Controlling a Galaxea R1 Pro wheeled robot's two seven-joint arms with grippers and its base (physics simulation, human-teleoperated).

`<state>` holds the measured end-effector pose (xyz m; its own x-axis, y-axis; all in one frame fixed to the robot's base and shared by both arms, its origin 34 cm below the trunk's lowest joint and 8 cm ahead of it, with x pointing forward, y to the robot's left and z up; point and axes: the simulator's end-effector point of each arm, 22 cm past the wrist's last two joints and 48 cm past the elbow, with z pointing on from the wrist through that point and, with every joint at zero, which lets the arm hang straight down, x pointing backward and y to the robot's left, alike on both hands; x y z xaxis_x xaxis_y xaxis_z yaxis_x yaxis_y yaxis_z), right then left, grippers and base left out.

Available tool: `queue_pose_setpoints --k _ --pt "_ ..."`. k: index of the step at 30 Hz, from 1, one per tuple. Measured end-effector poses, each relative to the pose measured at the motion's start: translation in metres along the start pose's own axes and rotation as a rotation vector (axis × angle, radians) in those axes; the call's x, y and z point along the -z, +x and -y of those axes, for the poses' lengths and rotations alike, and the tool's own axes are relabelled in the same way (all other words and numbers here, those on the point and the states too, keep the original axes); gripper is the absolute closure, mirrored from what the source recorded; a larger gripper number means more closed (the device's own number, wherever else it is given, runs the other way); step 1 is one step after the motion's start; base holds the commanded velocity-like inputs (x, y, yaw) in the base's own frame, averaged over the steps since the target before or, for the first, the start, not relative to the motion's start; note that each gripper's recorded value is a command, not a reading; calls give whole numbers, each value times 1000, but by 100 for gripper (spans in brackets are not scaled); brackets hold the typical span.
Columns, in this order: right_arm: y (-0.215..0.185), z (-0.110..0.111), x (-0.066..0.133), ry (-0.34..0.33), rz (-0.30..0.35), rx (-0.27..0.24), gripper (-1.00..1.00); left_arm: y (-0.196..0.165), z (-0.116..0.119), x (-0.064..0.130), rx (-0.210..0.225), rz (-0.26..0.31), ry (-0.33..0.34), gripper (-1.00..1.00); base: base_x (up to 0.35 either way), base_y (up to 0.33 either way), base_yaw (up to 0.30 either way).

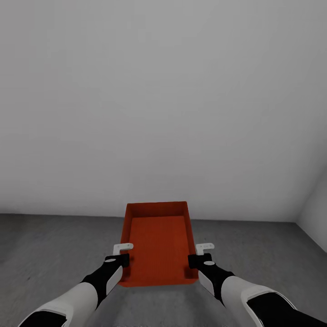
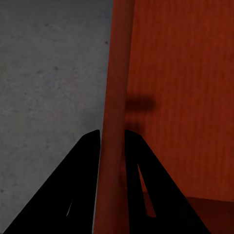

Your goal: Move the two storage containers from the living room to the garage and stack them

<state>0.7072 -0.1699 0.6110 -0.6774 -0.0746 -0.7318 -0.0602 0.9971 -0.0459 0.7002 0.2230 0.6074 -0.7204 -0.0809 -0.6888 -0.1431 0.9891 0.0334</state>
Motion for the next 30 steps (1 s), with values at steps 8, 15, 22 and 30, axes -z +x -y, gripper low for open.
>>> queue_pose_setpoints --k 8,15,22,30 --pt "7 0 -3 -1 -13 0 100 7 0 -4 -1 -13 -1 100 0 0 0" --pt "13 -1 -6 -2 -24 0 100 13 0 -7 -3 -24 -2 100 0 0 0" --pt "19 -1 -9 -3 -35 0 100 18 0 -10 -4 -35 -3 100 0 0 0" --pt "26 -2 -12 -4 -48 0 100 25 0 -14 -5 -48 -4 100 0 0 0"
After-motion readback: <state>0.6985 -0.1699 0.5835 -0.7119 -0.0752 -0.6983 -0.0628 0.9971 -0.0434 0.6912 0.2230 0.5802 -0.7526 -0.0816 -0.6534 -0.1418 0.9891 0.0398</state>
